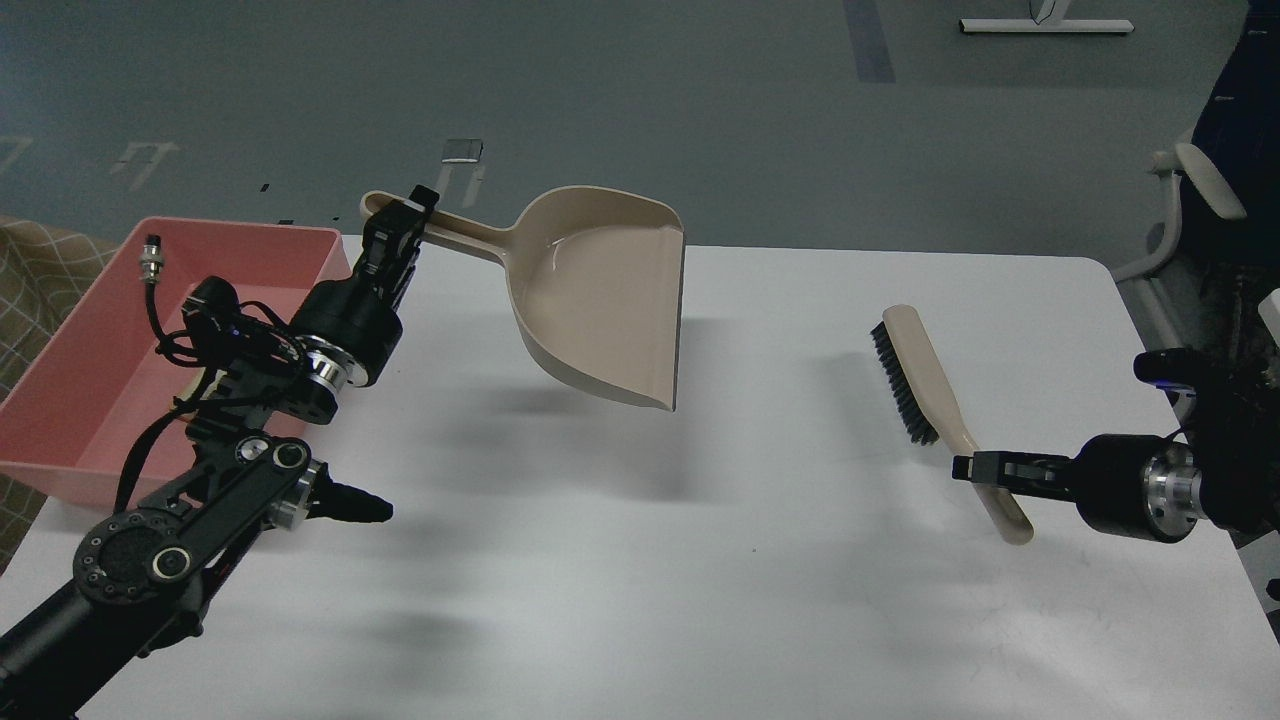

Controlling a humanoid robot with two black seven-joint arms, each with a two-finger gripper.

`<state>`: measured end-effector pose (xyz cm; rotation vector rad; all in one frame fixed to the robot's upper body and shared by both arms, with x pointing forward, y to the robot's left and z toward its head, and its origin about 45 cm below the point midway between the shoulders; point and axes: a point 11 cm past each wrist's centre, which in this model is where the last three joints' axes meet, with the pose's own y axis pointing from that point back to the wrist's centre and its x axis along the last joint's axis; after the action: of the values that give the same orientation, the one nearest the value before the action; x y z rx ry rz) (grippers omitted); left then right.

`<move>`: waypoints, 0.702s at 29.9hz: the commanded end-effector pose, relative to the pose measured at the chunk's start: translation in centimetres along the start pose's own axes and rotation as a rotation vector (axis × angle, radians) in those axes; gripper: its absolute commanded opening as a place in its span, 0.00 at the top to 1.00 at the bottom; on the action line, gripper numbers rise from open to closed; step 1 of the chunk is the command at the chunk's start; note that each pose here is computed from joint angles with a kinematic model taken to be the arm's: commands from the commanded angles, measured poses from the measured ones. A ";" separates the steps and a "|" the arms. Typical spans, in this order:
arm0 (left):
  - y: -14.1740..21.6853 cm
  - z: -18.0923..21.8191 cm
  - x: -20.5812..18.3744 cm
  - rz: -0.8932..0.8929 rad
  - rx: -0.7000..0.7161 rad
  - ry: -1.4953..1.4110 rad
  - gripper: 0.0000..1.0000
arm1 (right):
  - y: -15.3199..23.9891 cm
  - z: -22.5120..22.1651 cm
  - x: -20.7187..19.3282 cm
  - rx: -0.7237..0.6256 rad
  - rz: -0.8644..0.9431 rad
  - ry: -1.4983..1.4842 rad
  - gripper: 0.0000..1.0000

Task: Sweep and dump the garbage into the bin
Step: 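Lower the dustpan with the left gripper back onto the table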

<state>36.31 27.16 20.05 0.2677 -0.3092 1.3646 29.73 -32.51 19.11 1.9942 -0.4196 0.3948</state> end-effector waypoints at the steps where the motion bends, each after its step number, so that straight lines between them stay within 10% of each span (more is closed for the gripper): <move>1: 0.8 -1.6 -1.7 0.006 0.033 -0.014 1.00 | 0.0 0.1 -0.1 0.000 -0.002 -0.002 0.98; 21: 3.6 -6.0 -5.1 -0.060 0.092 -0.098 1.00 | -0.4 0.0 -0.9 0.006 -0.020 -0.008 0.98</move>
<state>32.29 25.13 13.03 0.4048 -0.3263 1.3068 29.11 -32.23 18.38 2.0049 -0.4033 0.3741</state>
